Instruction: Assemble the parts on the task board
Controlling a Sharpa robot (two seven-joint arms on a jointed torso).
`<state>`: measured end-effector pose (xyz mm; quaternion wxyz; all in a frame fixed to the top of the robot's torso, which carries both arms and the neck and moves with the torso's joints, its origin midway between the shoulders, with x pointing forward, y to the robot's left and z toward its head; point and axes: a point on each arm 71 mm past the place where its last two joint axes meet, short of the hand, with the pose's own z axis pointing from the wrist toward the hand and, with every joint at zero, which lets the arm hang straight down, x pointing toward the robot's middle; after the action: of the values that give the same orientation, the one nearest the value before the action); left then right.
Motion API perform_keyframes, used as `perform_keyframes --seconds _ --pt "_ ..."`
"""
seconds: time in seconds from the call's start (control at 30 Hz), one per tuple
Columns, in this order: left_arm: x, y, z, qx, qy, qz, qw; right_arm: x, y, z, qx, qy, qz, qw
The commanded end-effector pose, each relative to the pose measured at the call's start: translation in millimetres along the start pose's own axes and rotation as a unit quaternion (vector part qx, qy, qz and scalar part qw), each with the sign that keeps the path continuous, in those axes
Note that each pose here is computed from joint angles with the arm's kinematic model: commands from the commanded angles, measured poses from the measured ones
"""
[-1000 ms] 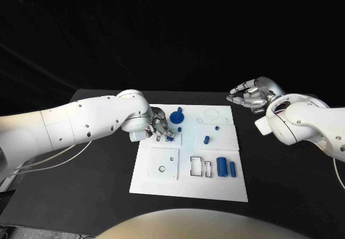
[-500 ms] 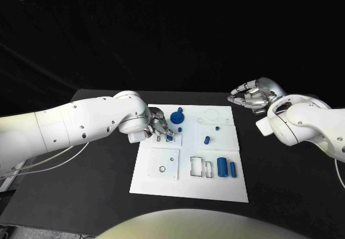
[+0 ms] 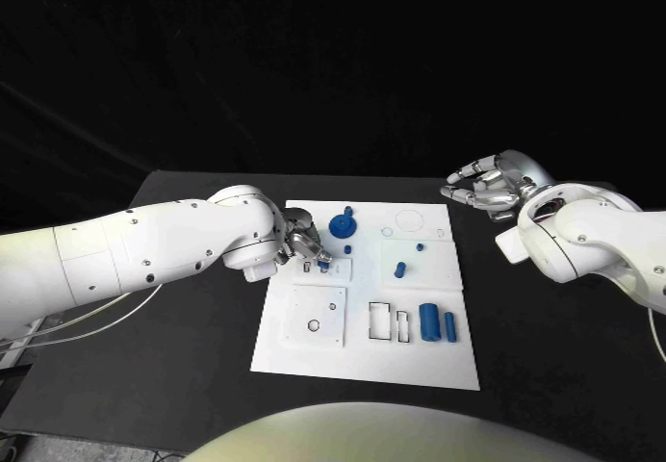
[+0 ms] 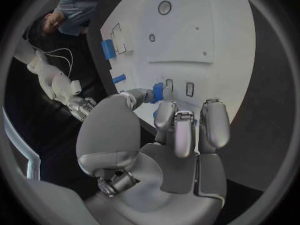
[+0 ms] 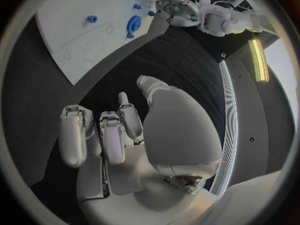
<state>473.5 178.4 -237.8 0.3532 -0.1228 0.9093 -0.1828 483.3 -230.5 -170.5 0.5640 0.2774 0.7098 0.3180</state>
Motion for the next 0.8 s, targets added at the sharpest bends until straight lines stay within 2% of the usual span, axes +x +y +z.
perform_keyframes --seconds 0.03,0.37,0.8 --pt "-0.7 -1.9 0.5 0.011 -0.027 0.016 0.999 2.3 0.3 -0.6 -0.005 0.006 -0.003 1.0" --pt "6.2 -0.9 3.7 0.006 -0.023 0.034 0.999 3.0 -1.0 -1.1 -0.004 0.007 -0.003 1.0" --pt "9.6 -0.3 6.2 -0.006 -0.017 0.055 0.998 3.8 -2.0 -1.0 -0.004 0.008 -0.003 1.0"
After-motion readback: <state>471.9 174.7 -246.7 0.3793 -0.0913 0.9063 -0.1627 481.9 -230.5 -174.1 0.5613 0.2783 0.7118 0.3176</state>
